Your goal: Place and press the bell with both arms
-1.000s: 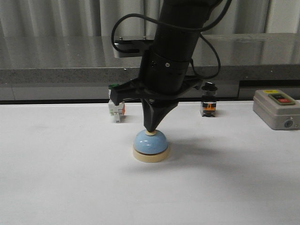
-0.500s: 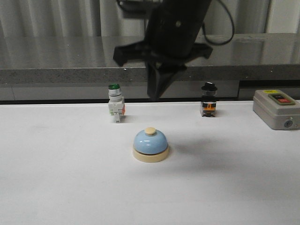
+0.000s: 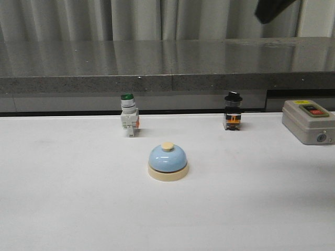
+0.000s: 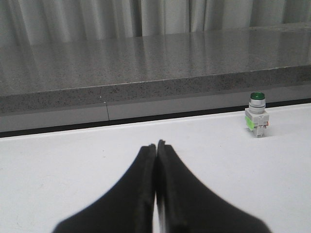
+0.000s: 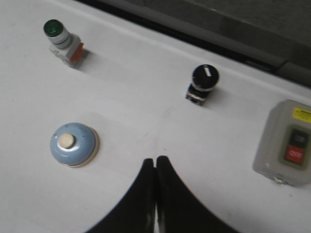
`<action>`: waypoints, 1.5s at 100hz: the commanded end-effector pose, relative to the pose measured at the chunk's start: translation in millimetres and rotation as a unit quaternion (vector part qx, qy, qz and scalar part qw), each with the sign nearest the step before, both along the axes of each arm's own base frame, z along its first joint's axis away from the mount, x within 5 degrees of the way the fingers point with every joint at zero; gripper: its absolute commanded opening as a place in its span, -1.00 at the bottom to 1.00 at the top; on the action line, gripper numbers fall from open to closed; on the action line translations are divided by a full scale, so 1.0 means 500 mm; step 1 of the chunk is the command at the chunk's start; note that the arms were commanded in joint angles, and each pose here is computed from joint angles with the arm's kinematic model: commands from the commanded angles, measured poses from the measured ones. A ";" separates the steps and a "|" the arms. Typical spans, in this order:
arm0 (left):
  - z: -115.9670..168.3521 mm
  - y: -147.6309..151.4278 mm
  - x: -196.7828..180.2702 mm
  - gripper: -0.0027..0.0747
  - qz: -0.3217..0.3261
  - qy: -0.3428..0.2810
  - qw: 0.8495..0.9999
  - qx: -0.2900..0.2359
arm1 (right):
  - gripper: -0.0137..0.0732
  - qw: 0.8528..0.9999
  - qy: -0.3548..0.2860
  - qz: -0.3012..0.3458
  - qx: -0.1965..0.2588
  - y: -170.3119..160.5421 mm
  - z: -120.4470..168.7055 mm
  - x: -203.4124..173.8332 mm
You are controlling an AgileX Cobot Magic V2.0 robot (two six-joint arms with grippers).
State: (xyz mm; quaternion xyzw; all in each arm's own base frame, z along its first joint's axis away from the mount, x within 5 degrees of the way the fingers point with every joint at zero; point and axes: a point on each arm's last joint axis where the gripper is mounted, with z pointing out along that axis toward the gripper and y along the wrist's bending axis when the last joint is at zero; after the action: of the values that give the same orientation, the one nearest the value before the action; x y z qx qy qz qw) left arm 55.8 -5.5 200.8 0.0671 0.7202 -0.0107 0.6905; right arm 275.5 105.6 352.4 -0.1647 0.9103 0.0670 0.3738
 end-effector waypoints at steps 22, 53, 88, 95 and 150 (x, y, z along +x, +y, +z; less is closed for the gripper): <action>-0.009 -0.001 -0.001 -0.98 -0.004 -0.036 0.999 -0.008 | -0.82 0.985 -0.152 -0.076 0.038 -0.132 0.023 -0.167; -0.009 -0.001 -0.001 -0.98 -0.004 -0.036 0.999 -0.008 | -0.82 0.967 -0.229 -0.095 0.056 -0.176 -0.034 -0.327; -0.009 -0.001 -0.001 -0.98 -0.004 -0.036 0.999 -0.008 | -0.82 0.953 -0.279 -0.095 0.069 -0.187 -0.034 -0.394; -0.009 -0.001 -0.001 -0.98 -0.004 -0.036 0.999 -0.008 | -0.82 0.953 -0.279 -0.095 0.069 -0.187 -0.034 -0.394; -0.009 -0.001 -0.001 -0.98 -0.004 -0.036 0.999 -0.008 | -0.82 0.952 -0.283 -0.094 0.066 -0.188 -0.037 -0.395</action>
State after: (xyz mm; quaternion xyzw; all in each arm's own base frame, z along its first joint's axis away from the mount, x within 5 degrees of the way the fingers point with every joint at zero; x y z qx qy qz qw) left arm 55.8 -5.5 200.8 0.0671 0.7202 -0.0107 0.6905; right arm 77.7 12.6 321.2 -0.0660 0.8032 0.0471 0.5902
